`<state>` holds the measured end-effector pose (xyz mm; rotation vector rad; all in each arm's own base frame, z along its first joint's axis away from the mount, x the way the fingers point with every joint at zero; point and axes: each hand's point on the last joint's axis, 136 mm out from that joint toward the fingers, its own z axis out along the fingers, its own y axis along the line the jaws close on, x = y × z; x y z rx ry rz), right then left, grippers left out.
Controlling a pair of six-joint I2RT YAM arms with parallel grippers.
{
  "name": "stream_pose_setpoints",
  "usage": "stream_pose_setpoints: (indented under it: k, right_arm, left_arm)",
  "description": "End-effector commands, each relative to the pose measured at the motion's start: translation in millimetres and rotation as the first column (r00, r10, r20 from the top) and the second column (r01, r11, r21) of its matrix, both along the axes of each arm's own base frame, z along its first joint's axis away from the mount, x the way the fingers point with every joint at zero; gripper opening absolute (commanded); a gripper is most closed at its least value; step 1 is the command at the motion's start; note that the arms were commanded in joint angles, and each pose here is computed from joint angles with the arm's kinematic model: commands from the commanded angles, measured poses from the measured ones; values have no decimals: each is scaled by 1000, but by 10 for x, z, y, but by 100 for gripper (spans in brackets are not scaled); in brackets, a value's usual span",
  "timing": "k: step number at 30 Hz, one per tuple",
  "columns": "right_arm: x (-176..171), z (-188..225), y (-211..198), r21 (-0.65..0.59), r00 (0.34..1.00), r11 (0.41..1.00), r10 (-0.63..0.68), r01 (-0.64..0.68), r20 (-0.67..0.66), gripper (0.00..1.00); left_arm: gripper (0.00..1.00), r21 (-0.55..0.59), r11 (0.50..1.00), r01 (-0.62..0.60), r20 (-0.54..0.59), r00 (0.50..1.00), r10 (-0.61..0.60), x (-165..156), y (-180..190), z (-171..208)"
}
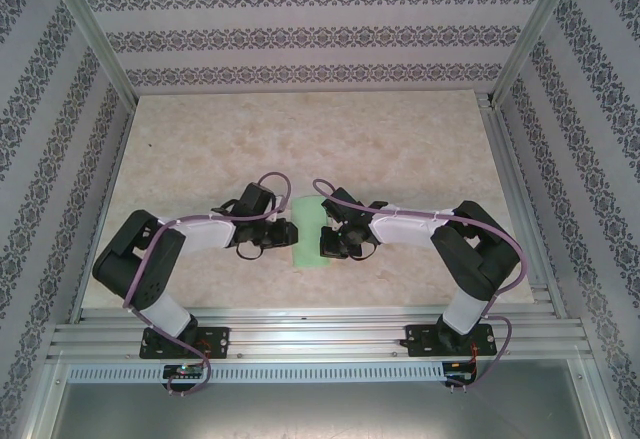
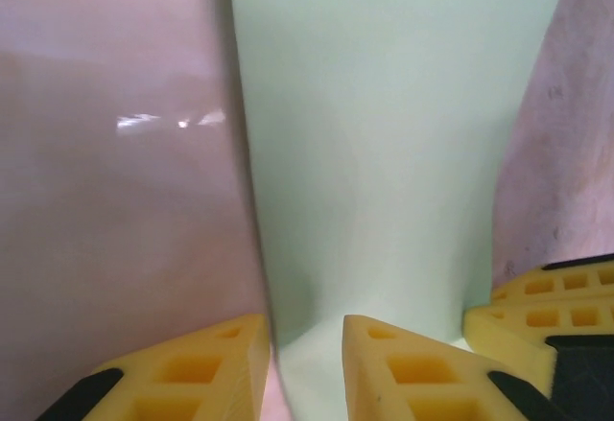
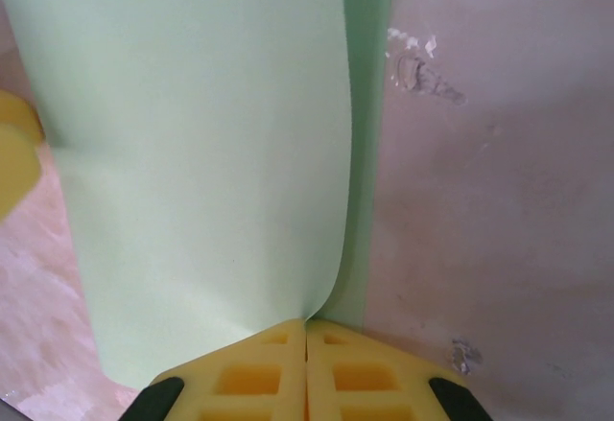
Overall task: Fold a paper plane with a square sheet of paper (fold left side to right side)
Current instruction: First fold the square sheet of paper in half at the center of the table.
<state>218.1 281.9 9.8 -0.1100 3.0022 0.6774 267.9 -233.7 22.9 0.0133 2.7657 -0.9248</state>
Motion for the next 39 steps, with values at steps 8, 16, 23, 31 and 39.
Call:
stream_pose_setpoints:
  k: [8,16,23,31,39]
  right_arm:
    - [-240,-362,-393,-197,997,980,-4,-12,-80,7]
    - [-243,-364,-395,-201,997,980,-4,-12,-79,8]
    - [-262,-373,-394,-208,996,978,2,-20,-86,8]
    - [-294,-390,-433,-235,996,971,9,-31,-94,8]
    - [-310,-402,-444,-241,995,970,10,-33,-95,8]
  left_arm:
    - [26,-72,997,36,95,995,-29,125,26,347]
    - [17,-205,971,122,84,991,-107,95,-384,363]
    - [15,-167,979,115,55,993,-107,148,-394,96]
    - [16,-34,998,58,76,996,-55,365,-132,-83]
    - [19,-23,999,42,108,993,-40,635,-25,-66]
